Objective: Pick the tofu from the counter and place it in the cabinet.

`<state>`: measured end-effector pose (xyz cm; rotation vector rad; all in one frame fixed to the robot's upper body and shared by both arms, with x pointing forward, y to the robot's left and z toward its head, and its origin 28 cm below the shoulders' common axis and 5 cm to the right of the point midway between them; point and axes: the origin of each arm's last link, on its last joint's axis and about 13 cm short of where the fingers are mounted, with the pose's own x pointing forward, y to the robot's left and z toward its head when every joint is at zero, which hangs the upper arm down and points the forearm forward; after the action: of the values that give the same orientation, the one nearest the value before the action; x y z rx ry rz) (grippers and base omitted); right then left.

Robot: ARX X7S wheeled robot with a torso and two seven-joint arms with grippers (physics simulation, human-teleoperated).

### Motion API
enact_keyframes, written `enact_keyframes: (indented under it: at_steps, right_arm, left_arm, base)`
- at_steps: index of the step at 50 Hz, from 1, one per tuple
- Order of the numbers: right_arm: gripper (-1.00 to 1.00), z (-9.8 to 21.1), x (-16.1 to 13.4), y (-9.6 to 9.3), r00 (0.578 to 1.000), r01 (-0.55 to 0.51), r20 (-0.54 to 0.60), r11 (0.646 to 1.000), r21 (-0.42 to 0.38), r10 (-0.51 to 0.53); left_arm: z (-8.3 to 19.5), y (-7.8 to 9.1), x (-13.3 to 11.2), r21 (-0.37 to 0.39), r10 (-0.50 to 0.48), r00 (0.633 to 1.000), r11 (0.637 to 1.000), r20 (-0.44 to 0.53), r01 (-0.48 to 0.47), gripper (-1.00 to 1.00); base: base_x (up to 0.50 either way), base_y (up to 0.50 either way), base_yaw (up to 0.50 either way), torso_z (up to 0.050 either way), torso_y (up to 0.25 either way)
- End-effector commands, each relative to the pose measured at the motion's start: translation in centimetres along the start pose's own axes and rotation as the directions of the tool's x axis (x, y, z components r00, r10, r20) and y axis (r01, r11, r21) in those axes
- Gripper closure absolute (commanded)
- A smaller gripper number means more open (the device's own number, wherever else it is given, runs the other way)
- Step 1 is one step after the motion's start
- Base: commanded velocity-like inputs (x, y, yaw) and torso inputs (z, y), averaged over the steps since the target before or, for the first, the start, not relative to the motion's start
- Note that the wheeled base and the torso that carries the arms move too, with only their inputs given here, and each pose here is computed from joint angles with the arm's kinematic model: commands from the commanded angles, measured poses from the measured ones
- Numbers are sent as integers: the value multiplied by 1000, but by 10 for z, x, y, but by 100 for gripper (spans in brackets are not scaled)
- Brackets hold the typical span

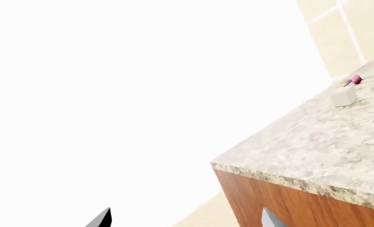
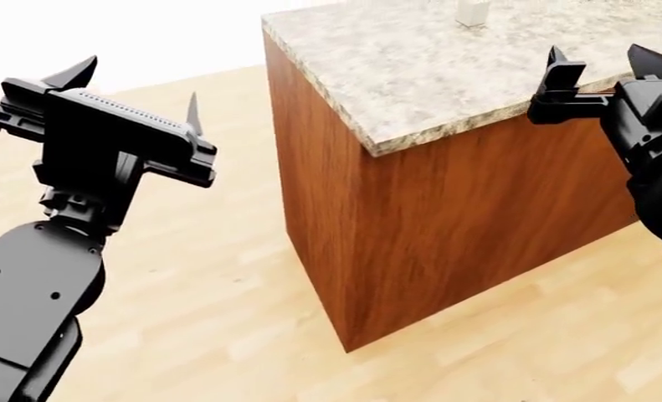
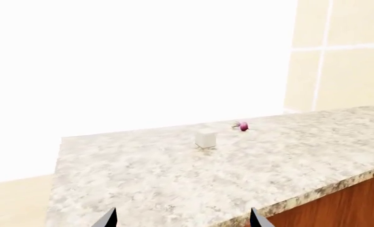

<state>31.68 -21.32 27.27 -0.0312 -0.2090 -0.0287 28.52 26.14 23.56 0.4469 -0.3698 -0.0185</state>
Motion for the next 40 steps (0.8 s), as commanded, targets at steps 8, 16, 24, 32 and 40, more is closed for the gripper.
enact_keyframes:
  at_steps: [8,16,24,32,40]
  right_arm:
    - [-100,3,3,-3,1000,-2,-1,1000,-28,2]
    - [-100,7,6,-2,1000,-9,4,999,-42,9]
    - [-100,11,7,0,1000,-18,12,999,-50,18]
    - [-100,15,9,0,1000,-22,12,997,-70,23]
    - [-100,15,12,-1,1000,-28,12,997,-79,29]
  left_arm:
    - [20,15,29,-118,-190,980,976,-59,182,-100]
    - [27,26,38,-219,-203,976,959,-85,180,-100]
    - [27,38,54,-275,-188,974,950,-130,146,-100]
    - [32,39,73,-230,-201,967,959,-154,163,-100]
    - [35,37,75,-201,-225,961,961,-160,192,-100]
  base:
    - [-493,-67,0,0,1]
    - [-492,-70,0,0,0]
    - [-492,-71,0,0,1]
    - [-490,-83,0,0,0]
    - [-488,-96,0,0,1]
